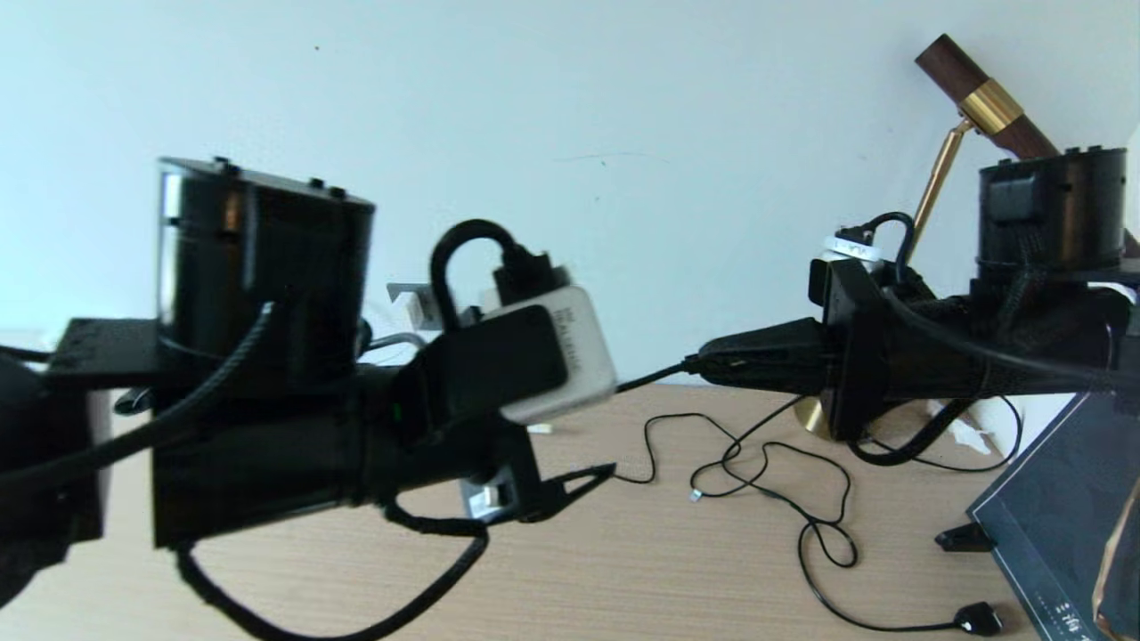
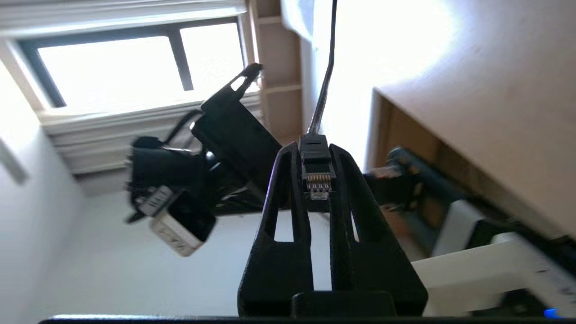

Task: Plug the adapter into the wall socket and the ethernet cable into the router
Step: Hand it to the other hand

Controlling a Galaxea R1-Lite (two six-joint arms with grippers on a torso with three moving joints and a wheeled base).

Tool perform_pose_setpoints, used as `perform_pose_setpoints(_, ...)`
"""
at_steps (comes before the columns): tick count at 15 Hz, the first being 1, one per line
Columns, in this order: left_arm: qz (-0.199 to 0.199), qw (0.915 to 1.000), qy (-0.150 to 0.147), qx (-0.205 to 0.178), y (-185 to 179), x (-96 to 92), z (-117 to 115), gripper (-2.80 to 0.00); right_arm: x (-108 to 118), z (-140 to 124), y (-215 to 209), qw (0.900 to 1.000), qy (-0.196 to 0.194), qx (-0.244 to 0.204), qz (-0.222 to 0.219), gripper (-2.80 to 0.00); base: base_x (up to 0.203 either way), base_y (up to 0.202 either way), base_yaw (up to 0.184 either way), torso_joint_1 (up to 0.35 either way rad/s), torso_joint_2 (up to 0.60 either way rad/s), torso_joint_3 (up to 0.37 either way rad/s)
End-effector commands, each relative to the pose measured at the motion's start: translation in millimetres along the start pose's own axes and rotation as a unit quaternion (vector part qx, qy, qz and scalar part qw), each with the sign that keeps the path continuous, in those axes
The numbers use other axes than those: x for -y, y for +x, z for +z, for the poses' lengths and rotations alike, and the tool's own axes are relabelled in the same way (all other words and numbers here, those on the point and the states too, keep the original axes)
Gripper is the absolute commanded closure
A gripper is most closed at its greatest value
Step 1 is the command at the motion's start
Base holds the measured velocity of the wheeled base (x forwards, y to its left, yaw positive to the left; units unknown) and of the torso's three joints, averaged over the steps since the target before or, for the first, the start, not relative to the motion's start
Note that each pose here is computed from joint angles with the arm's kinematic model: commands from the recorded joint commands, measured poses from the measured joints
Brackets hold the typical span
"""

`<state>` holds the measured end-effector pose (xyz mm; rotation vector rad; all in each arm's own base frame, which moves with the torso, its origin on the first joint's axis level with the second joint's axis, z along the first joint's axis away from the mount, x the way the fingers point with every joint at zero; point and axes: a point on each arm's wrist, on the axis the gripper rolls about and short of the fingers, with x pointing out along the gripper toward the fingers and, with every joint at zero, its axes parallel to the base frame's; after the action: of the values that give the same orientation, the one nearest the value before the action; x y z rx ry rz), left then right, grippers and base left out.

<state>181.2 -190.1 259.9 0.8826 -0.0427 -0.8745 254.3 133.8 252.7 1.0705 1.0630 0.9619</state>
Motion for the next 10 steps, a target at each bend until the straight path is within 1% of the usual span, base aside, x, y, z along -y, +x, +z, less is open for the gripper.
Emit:
perform_pose_setpoints(1,0.071,0.9971,0.019,0.018,-32.5,-11.2,-12.1,-2.8,7.6,15.8,17.5,0.998,0.055,-0.019,-0.003,0.0,0.0,0.0,0.0,0.0,0.0,0.0)
perform_pose_setpoints(2,0.091,0.9949,0.029,0.033,-35.1,-11.6,-13.1,-2.8,6.0,15.3,23.8,0.998,0.062,-0.031,0.0,0.0,0.0,0.0,0.0,0.0,0.0,0.0)
perform_pose_setpoints(4,0.108,0.9922,0.04,0.049,-37.1,-6.7,-17.9,-2.8,0.4,18.0,36.2,0.995,0.087,-0.044,0.004,0.0,0.0,0.0,0.0,0.0,0.0,0.0)
perform_pose_setpoints(5,0.125,0.9891,0.049,0.062,-36.5,-5.0,-19.4,-2.8,-1.0,18.2,46.1,0.993,0.106,-0.057,0.005,0.0,0.0,0.0,0.0,0.0,0.0,0.0)
perform_pose_setpoints(6,0.142,0.985,0.054,0.082,-35.5,-4.5,-19.6,-2.8,-0.2,19.7,53.4,0.991,0.114,-0.069,0.005,0.0,0.0,0.0,0.0,0.0,0.0,0.0)
perform_pose_setpoints(8,0.154,0.979,0.065,0.117,-32.5,3.7,-26.1,-2.8,-4.3,22.4,69.5,0.988,0.119,-0.095,0.012,0.0,0.0,0.0,0.0,0.0,0.0,0.0)
perform_pose_setpoints(9,0.155,0.9769,0.072,0.128,-34.0,8.6,-30.0,-2.8,-7.2,22.8,79.3,0.986,0.126,-0.106,0.014,0.0,0.0,0.0,0.0,0.0,0.0,0.0)
perform_pose_setpoints(10,0.164,0.9727,0.081,0.143,-40.4,10.4,-30.7,-2.8,-10.5,22.3,87.9,0.984,0.132,-0.116,0.017,0.0,0.0,0.0,0.0,0.0,0.0,0.0)
